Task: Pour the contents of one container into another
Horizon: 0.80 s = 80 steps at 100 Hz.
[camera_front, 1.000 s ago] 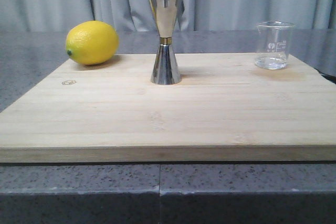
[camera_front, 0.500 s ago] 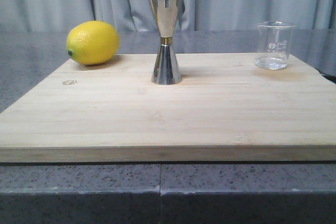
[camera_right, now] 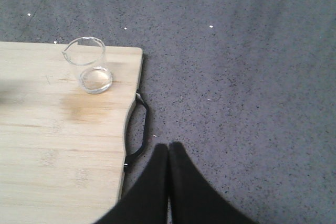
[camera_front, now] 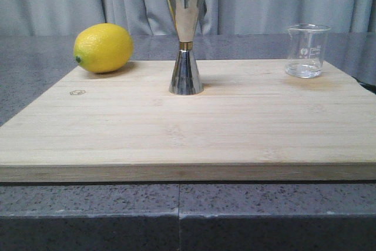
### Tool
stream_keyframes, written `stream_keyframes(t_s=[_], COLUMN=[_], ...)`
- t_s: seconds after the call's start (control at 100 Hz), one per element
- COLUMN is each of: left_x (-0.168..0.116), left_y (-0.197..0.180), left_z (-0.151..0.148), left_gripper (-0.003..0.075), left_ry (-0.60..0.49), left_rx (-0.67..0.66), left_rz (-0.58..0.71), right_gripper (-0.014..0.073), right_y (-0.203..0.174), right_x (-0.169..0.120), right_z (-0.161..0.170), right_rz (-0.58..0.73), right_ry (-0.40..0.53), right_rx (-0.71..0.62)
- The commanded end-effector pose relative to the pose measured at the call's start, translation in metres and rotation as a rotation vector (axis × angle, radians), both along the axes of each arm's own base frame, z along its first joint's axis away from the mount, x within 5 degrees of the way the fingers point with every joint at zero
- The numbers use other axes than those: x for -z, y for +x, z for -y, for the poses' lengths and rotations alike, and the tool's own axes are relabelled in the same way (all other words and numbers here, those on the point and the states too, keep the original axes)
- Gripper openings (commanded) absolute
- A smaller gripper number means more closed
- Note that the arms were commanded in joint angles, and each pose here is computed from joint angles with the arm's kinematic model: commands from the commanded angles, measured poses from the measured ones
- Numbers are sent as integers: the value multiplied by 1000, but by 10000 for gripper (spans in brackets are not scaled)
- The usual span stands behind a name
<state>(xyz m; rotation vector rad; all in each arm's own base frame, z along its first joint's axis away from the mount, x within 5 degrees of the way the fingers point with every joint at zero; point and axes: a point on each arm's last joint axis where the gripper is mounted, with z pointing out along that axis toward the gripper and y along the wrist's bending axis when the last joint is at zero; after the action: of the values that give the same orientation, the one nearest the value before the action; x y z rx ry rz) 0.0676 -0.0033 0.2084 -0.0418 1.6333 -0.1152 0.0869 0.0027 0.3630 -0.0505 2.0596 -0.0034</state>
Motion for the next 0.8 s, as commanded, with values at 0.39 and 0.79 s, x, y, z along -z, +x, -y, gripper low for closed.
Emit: stream_keyframes(t_s=[0.39, 0.79], left_x=[4, 3], left_y=[-12, -12], left_z=[-1, -1], left_gripper=[-19, -19], left_ry=[63, 104], left_rx=[-3, -6], left_rz=[161, 175], right_gripper=[-72, -72], right_y=[3, 3], right_x=[-13, -13], right_z=[0, 0], right_rz=[91, 91], right_ry=[-12, -12], right_rx=[-5, -5])
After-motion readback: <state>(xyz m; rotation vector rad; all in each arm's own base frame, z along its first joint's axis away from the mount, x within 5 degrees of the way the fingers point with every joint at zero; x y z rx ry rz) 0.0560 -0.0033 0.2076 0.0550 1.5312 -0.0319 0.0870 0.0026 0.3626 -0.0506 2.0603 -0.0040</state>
